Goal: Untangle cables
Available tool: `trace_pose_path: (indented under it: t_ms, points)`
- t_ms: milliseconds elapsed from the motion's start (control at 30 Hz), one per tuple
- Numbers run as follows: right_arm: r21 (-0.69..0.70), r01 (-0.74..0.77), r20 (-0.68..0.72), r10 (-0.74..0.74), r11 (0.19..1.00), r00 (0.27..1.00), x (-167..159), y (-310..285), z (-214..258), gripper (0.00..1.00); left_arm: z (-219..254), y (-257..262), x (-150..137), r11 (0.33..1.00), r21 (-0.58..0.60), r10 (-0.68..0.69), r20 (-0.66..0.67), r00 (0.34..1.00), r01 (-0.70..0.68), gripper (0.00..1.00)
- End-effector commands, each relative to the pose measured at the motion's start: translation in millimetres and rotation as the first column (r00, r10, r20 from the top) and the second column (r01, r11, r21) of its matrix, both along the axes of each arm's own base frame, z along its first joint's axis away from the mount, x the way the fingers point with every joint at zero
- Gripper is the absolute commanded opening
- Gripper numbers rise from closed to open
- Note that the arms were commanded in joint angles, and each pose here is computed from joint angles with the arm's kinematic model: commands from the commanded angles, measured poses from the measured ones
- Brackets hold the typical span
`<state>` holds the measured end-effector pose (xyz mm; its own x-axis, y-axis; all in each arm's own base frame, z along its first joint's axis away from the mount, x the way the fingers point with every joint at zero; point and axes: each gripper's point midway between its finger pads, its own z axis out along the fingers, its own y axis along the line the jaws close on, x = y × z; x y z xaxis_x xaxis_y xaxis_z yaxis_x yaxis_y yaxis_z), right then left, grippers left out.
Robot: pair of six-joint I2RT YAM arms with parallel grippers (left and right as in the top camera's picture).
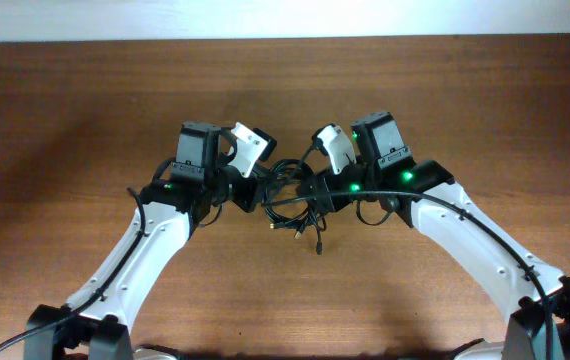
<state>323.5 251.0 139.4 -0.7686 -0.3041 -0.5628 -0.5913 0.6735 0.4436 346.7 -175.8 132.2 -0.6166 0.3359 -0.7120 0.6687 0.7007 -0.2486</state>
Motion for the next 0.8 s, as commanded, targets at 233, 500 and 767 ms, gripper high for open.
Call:
trace_pose_path:
  t_ms: [233, 500, 767]
  points:
    - [-0.076, 0.035, 0.054, -0.031, 0.997, 0.998, 7.1, -13.4, -1.1, 0.38, 10.1, -11.0, -7.9, 0.995, -0.048, -0.091, 0.032, 0.995, 0.093, 0.00]
    - [-0.084, 0.033, 0.040, -0.030, 0.996, 0.999, 4.2, -14.8, -3.6, 0.20, 12.5, -13.7, -9.2, 0.992, -0.066, -0.104, 0.034, 0.994, 0.106, 0.00]
    - [-0.211, 0.472, -0.064, -0.494, 0.856, 0.867, 23.4, -60.6, -22.3, 0.04, -11.9, 47.4, 25.8, 0.924, 0.126, 0.368, -0.024, 0.930, -0.362, 0.00]
